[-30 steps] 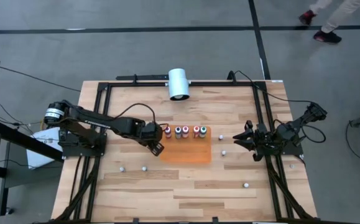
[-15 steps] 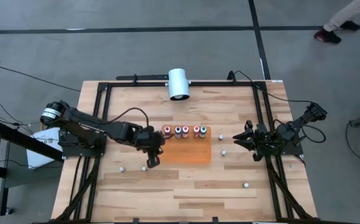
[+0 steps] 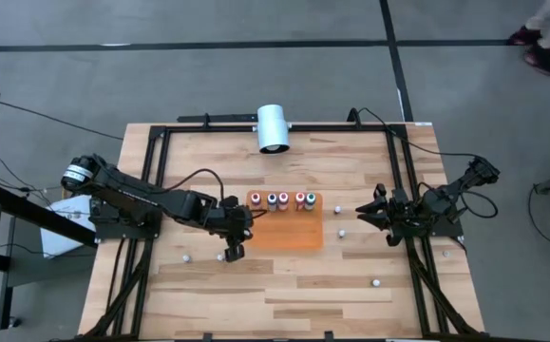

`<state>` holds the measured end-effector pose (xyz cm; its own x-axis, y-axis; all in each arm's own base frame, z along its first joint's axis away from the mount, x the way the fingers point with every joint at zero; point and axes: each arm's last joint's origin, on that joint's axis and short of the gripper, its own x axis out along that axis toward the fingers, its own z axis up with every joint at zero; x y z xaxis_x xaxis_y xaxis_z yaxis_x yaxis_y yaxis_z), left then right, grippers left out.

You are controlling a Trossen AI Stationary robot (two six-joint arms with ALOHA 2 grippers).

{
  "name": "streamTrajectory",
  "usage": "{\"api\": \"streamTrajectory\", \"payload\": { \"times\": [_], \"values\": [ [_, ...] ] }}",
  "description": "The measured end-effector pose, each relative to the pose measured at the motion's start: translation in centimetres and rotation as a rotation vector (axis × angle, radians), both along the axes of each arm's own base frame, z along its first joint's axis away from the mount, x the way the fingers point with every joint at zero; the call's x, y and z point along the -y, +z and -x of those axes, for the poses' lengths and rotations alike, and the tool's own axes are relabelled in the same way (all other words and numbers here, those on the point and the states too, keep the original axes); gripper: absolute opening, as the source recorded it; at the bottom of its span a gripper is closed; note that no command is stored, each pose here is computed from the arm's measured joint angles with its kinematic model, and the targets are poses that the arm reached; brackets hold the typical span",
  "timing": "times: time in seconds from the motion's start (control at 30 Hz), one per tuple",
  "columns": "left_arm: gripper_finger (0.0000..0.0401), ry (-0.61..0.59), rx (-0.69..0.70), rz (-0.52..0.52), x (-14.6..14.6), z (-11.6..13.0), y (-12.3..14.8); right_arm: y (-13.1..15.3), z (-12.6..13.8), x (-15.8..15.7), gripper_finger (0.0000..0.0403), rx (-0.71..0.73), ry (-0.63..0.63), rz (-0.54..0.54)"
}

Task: Pick & Place food coloring
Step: Put the small black food coloring into the orange bin

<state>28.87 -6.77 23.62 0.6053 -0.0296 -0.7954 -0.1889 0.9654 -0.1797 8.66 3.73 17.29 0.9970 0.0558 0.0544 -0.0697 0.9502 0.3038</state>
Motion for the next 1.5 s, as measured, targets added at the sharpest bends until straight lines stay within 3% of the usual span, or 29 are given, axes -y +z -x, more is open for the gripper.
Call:
{"api": "streamTrajectory", "payload": {
  "times": [0.2, 0.53, 0.7, 1.03, 1.5],
  "values": [
    [0.0078, 0.154, 0.017, 0.055, -0.3, -0.2, 0.0, 0.0, 0.0, 0.0, 0.0087, 0.0, 0.0, 0.0],
    [0.0078, 0.206, 0.1, 0.073, -0.4, -1.9, -0.4, 0.0, 0.0, 0.0, 0.0087, -0.001, -0.001, 0.001],
    [0.0078, 0.222, 0.027, 0.045, -0.7, -3.5, -1.1, -0.1, -0.1, 0.0, 0.0087, -0.007, 0.0, 0.005],
    [0.0078, 0.259, -0.284, -0.052, -1.5, -6.0, -2.9, -0.1, -0.1, -0.1, 0.0087, -0.014, 0.0, 0.008],
    [0.0077, 0.274, -0.379, -0.051, -1.3, -6.9, -5.8, -0.1, -0.1, -0.1, 0.0087, -0.014, 0.0, 0.009]
  ]
}}
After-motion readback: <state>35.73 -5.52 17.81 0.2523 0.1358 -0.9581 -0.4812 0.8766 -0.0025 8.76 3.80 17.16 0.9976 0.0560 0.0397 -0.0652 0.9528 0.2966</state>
